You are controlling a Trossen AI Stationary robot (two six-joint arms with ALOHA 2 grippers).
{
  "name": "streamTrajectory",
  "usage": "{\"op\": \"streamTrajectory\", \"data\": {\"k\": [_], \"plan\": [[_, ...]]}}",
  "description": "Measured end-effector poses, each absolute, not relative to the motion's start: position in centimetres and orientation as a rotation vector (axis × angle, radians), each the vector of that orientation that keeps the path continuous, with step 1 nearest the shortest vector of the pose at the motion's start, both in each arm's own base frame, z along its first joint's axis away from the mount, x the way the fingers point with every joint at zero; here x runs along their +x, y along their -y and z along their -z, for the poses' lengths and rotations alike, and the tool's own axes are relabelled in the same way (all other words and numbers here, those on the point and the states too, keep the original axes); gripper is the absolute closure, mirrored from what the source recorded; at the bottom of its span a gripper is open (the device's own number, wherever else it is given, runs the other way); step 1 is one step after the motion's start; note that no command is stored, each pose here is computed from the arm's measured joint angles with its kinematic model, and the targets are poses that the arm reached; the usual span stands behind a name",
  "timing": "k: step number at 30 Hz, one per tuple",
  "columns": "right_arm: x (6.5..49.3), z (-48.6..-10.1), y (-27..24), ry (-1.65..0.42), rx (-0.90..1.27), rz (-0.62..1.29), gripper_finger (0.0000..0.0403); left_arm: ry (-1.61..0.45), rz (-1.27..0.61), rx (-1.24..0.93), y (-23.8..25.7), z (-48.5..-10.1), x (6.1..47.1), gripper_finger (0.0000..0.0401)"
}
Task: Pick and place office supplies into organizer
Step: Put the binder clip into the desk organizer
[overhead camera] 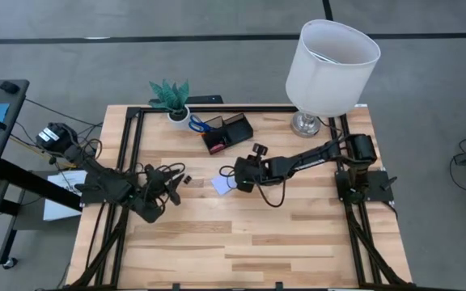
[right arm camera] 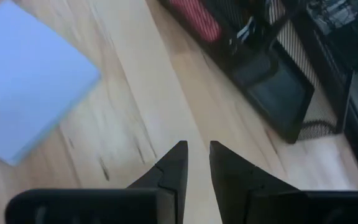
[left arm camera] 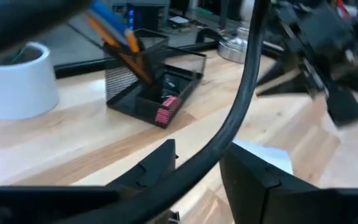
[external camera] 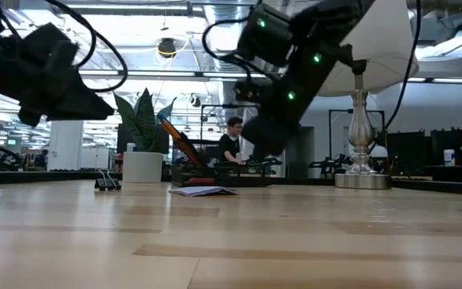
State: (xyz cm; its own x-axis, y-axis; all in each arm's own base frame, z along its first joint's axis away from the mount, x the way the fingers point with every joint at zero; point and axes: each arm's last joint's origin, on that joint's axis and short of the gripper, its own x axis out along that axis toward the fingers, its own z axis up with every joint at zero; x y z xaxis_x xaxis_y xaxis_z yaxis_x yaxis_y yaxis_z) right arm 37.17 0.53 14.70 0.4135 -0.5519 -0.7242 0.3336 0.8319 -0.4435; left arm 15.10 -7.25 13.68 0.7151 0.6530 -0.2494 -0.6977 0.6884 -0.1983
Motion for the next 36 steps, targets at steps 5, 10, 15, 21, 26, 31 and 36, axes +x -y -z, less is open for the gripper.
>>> {"op": "streamTrajectory", "data": {"k": [5, 10, 15, 21, 26, 31, 36], "plan": [[36.4, -13.5, -0.4, -0.997, -0.229, 0.595, 0.0342, -0.099, -0.826, -0.438, 6.4, -13.6, 15.4, 0.0268], [35.9, -12.5, -0.6, -0.965, -0.212, 0.596, 0.0342, -0.072, -0.844, -0.573, 6.0, -13.6, 15.7, 0.0266], [35.8, -12.3, -1.1, -0.939, -0.209, 0.583, 0.0342, -0.078, -0.833, -0.657, 6.0, -13.5, 15.7, 0.0266], [35.6, -11.8, -1.7, -0.9, -0.215, 0.561, 0.0342, -0.114, -0.811, -0.697, 6.1, -13.3, 15.8, 0.0266], [35.4, -11.5, -1.8, -0.899, -0.217, 0.557, 0.0342, -0.138, -0.835, -0.677, 5.9, -13.0, 15.4, 0.0266], [35.4, -11.6, -2.0, -0.895, -0.219, 0.551, 0.0342, -0.153, -0.888, -0.691, 5.6, -12.1, 15.3, 0.0266], [35.4, -11.5, -2.0, -0.895, -0.219, 0.551, 0.0342, -0.184, -0.938, -0.698, 5.4, -10.6, 15.7, 0.0266]]}}
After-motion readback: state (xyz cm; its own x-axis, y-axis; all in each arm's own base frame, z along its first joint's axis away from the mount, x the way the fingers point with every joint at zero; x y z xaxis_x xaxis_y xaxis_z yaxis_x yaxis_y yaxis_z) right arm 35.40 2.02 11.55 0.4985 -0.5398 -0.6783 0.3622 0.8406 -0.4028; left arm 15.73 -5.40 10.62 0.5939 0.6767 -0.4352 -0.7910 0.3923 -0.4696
